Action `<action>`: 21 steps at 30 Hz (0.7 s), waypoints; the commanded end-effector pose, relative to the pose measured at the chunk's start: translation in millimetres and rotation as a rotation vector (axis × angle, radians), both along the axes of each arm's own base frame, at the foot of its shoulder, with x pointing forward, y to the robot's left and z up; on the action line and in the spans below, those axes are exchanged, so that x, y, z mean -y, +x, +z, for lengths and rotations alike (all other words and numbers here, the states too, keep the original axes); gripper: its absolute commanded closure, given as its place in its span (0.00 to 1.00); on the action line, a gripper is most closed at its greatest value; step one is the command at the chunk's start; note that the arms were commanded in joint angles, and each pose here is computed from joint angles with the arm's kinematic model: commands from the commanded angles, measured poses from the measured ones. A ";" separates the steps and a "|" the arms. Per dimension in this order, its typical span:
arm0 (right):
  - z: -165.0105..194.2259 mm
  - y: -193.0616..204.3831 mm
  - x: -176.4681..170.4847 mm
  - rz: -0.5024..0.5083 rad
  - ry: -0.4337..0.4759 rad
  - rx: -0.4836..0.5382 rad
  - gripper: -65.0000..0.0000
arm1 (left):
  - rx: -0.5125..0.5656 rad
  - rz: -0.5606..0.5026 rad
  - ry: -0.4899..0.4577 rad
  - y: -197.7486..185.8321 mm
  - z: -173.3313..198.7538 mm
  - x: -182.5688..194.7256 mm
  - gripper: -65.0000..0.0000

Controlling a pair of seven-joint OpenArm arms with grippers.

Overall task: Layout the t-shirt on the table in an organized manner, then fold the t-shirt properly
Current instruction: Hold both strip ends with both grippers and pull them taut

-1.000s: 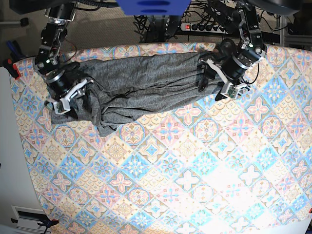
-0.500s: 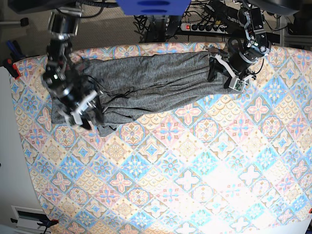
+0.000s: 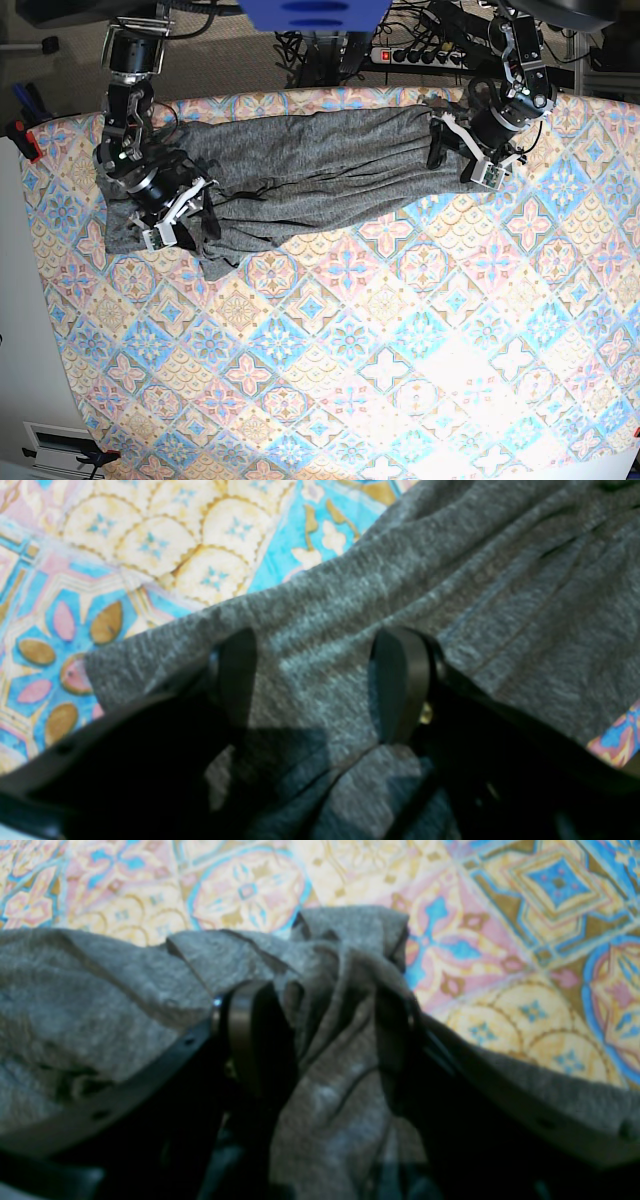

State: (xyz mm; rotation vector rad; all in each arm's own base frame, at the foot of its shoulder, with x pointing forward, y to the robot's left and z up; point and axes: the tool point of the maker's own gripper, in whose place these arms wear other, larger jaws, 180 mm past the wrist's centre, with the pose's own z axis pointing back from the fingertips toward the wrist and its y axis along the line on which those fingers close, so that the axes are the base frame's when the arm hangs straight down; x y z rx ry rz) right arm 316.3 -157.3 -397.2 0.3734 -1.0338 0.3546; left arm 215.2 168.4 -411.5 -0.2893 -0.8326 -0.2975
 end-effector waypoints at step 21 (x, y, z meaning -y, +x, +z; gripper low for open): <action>39.0 16.2 41.0 -0.077 -0.030 0.118 0.54 | 0.042 -0.004 -0.014 6.8 9.9 1.2 0.44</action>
